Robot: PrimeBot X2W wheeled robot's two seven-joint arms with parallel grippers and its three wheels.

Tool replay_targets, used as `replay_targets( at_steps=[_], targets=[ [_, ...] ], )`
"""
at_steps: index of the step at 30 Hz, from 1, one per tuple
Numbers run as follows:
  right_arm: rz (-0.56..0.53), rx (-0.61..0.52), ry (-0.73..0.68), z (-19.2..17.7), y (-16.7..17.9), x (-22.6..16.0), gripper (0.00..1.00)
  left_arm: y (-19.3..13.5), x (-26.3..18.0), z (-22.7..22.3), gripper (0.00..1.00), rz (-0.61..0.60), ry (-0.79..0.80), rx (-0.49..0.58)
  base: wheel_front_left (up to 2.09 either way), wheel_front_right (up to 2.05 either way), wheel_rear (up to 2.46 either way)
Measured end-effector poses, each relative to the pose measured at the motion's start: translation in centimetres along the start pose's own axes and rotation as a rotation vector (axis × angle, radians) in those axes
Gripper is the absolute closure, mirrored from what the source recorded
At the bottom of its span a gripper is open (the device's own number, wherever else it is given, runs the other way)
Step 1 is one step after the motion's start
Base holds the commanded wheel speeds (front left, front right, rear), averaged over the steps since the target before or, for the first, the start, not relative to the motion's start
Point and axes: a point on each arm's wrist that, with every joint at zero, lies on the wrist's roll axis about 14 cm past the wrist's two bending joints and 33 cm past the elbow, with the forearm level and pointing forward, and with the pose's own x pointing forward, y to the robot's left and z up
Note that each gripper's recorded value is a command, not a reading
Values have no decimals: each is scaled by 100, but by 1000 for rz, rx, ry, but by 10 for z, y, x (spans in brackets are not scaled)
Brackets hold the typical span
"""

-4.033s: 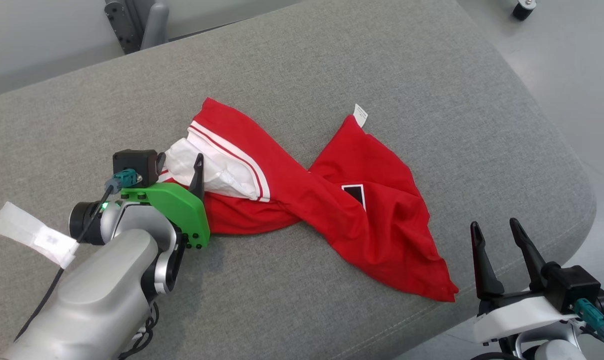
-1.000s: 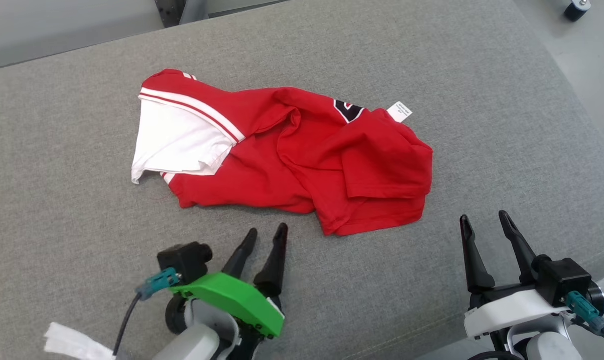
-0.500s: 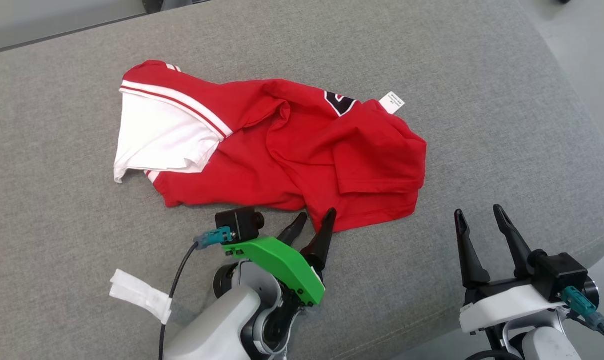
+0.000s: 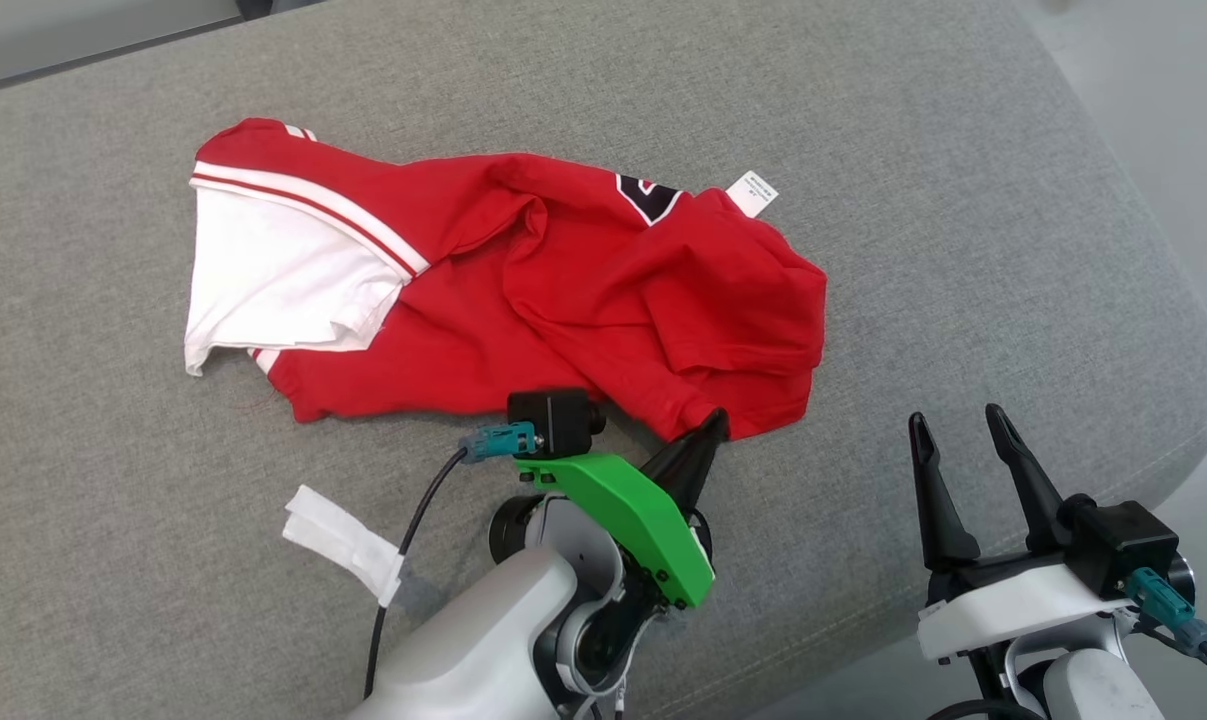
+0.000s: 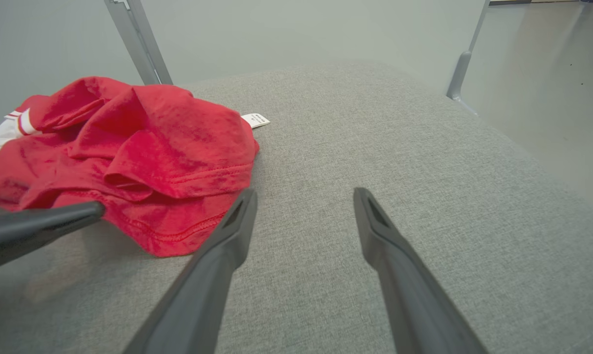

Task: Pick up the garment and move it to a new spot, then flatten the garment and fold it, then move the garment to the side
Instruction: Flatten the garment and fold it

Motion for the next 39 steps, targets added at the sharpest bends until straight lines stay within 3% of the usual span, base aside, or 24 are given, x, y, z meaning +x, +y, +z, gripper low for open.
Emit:
replay_targets(
  at_steps=[10, 21, 29, 31, 32, 33, 39],
  targets=[
    [-12, 2, -1, 1, -3, -1, 0, 16, 3, 0, 100, 63, -18, 3, 0, 0, 0],
    [-22, -3, -4, 2, -7, -2, 0, -34, -3, -54, 100, -111, 132, 2, 0, 0, 0],
    [-31, -8, 8, 0, -9, -4, 0, -11, -5, -77, 100, -39, 173, 30, 0, 0, 0],
    [-33, -9, 8, 0, -10, -5, 0, -10, -4, -78, 51, -35, 172, 19, 0, 0, 0],
    [-36, -9, 7, 0, -11, -5, 0, -11, -4, -78, 7, -35, 173, -1, 0, 0, 0],
    [-36, -10, 5, 0, -11, -5, 0, -12, -4, -77, 0, -37, 172, -5, 0, 0, 0],
    [-26, -18, -3, 2, -9, -5, 0, -24, -9, -80, 0, -61, 229, -27, 0, 0, 0]
  ],
)
